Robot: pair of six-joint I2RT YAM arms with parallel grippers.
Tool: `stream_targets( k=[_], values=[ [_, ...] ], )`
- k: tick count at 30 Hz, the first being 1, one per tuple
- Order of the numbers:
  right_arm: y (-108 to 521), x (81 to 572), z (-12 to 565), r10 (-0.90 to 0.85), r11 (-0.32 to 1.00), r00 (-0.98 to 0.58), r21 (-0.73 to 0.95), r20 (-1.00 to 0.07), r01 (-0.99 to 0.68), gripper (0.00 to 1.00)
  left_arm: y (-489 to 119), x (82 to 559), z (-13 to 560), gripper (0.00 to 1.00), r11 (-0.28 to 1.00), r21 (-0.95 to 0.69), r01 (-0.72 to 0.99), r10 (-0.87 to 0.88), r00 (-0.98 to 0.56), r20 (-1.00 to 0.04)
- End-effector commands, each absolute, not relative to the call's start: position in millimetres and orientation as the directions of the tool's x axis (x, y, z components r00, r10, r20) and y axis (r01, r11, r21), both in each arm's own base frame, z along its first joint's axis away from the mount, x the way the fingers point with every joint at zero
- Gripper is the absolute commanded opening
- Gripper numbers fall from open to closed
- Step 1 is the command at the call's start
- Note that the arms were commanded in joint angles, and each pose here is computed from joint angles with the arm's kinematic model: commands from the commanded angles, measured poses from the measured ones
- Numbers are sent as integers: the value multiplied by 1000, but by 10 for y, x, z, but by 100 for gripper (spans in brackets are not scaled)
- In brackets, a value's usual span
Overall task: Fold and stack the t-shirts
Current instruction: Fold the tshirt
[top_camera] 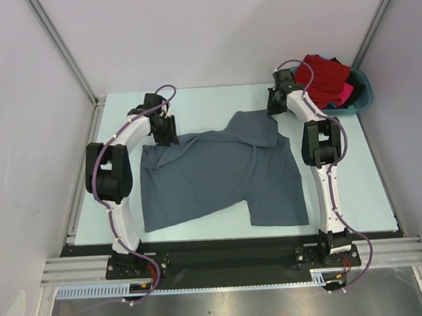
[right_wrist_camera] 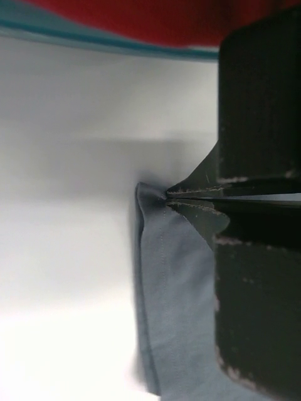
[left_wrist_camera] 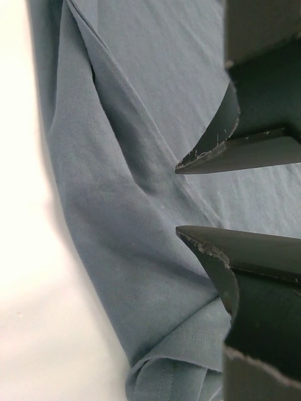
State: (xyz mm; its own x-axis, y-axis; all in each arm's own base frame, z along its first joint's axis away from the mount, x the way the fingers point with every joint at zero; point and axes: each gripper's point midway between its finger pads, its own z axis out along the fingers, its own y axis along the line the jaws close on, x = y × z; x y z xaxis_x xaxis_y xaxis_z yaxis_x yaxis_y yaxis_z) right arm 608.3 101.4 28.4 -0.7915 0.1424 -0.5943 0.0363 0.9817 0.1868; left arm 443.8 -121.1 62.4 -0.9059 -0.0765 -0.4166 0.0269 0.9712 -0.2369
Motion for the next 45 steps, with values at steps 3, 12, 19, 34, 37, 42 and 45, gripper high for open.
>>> stream_targets(
  k=[3,12,19,34,37,42,45],
  values=[
    [1135,6036,1202,103,977,-700,205,-706,-64,0,-1291,4526,842,44,962,-262,74,-62,-878,-475],
    [1264,5657,1838,31,980,-655,152,-755,-129,0,-1371,4449,947,44,953,-288,95,-63,-867,-494],
    [1477,5095,1753,-37,974,-716,134,-697,-181,0,-1477,4363,991,44,947,-299,118,-51,-864,-502],
    [1457,3815,1667,-100,985,-771,48,-629,-167,0,-1535,4247,990,43,943,-306,133,-43,-861,-507],
    [1347,3585,1616,-85,994,-797,4,-599,-109,0,-1554,4241,1008,43,941,-309,137,-42,-860,-508],
    [1144,3369,1423,-26,998,-833,-59,-552,8,0,-1588,4218,990,43,939,-310,147,-32,-862,-506],
    [1138,3205,1213,-11,997,-867,-67,-499,27,0,-1594,4193,963,43,940,-307,151,-24,-865,-501]
  ],
)
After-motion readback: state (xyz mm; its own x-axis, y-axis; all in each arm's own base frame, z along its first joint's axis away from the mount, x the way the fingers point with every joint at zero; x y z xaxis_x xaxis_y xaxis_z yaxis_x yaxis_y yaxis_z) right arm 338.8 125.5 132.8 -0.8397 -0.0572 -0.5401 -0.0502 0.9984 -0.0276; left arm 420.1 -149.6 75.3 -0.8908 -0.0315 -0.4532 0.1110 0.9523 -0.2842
